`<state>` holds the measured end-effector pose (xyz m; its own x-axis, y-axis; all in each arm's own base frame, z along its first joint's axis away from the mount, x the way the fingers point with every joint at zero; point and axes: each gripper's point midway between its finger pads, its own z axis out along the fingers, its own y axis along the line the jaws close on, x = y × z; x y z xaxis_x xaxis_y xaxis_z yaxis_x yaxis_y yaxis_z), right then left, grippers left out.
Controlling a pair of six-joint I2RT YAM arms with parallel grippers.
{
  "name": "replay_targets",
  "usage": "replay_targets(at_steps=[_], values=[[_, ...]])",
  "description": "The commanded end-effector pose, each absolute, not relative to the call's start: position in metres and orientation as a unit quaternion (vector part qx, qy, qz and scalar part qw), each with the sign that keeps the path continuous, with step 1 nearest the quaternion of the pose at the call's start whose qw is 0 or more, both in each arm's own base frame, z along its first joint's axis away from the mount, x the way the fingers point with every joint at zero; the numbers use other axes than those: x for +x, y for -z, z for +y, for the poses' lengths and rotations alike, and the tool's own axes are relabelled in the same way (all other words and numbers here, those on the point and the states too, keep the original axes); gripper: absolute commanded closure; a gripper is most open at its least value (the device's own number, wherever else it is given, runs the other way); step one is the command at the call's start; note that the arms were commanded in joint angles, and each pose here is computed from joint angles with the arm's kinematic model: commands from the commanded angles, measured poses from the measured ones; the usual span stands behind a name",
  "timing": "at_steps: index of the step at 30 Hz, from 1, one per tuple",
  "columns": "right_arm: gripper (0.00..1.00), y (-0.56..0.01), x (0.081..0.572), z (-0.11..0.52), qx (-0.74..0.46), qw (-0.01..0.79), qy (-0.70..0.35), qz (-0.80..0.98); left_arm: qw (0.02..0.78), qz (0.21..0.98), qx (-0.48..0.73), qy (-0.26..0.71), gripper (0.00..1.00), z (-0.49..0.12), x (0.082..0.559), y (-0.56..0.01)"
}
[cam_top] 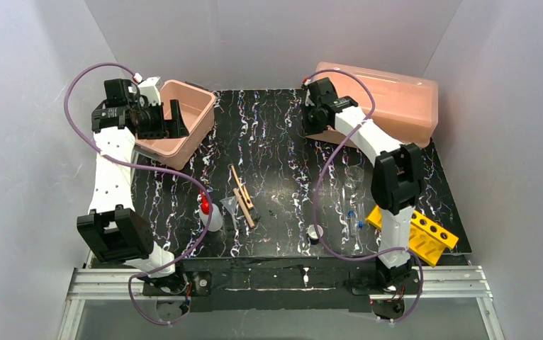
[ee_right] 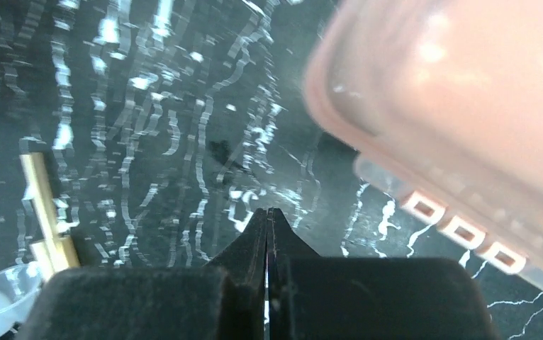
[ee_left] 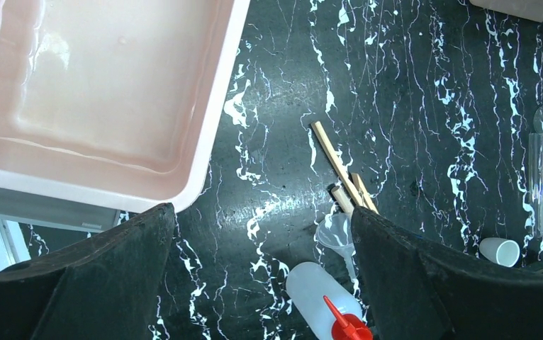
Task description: Organize the chemistry lab equipment
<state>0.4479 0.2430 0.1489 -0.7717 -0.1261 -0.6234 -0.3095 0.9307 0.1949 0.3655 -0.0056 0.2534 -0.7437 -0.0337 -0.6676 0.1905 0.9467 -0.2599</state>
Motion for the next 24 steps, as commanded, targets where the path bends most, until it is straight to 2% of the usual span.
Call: replay_targets(at_steps=[1, 9, 14, 16, 18, 19, 20, 21, 22, 23, 24], values=[[0.99, -0.147, 0.473, 0.210, -0.071, 0.320, -0.142, 0.934, 0.360, 0.920, 0.052, 0.149, 0.05, -0.004, 0.351, -0.265], [0.99, -0.160, 0.504, 0.154, -0.003, 0.345, -0.126, 0.930, 0.358, 0.921, 0.055, 0.147, 0.05, -0.003, 0.350, -0.268], [0.98, -0.191, 0.481, 0.164, -0.020, 0.364, -0.143, 0.920, 0.350, 0.923, 0.053, 0.151, 0.02, -0.006, 0.341, -0.265], [0.91, -0.213, 0.461, 0.182, -0.041, 0.385, -0.152, 0.909, 0.350, 0.922, 0.054, 0.155, 0.02, -0.008, 0.335, -0.267], [0.80, -0.235, 0.440, 0.198, -0.066, 0.408, -0.146, 0.899, 0.355, 0.920, 0.056, 0.157, 0.02, -0.011, 0.329, -0.269], [0.71, -0.249, 0.427, 0.206, -0.078, 0.420, -0.146, 0.892, 0.358, 0.918, 0.058, 0.159, 0.02, -0.012, 0.325, -0.270], [0.57, -0.262, 0.414, 0.212, -0.089, 0.431, -0.148, 0.885, 0.361, 0.917, 0.061, 0.160, 0.02, -0.014, 0.321, -0.271], [0.36, -0.272, 0.401, 0.216, -0.096, 0.439, -0.156, 0.880, 0.364, 0.916, 0.062, 0.160, 0.02, -0.015, 0.318, -0.273], [0.10, -0.285, 0.387, 0.220, -0.100, 0.445, -0.180, 0.872, 0.372, 0.913, 0.063, 0.158, 0.02, -0.015, 0.314, -0.276], [0.03, -0.298, 0.372, 0.226, -0.100, 0.445, -0.223, 0.861, 0.381, 0.909, 0.058, 0.156, 0.02, -0.016, 0.312, -0.281], [0.02, -0.310, 0.361, 0.226, -0.080, 0.449, -0.264, 0.850, 0.389, 0.907, 0.054, 0.154, 0.02, -0.016, 0.308, -0.287]])
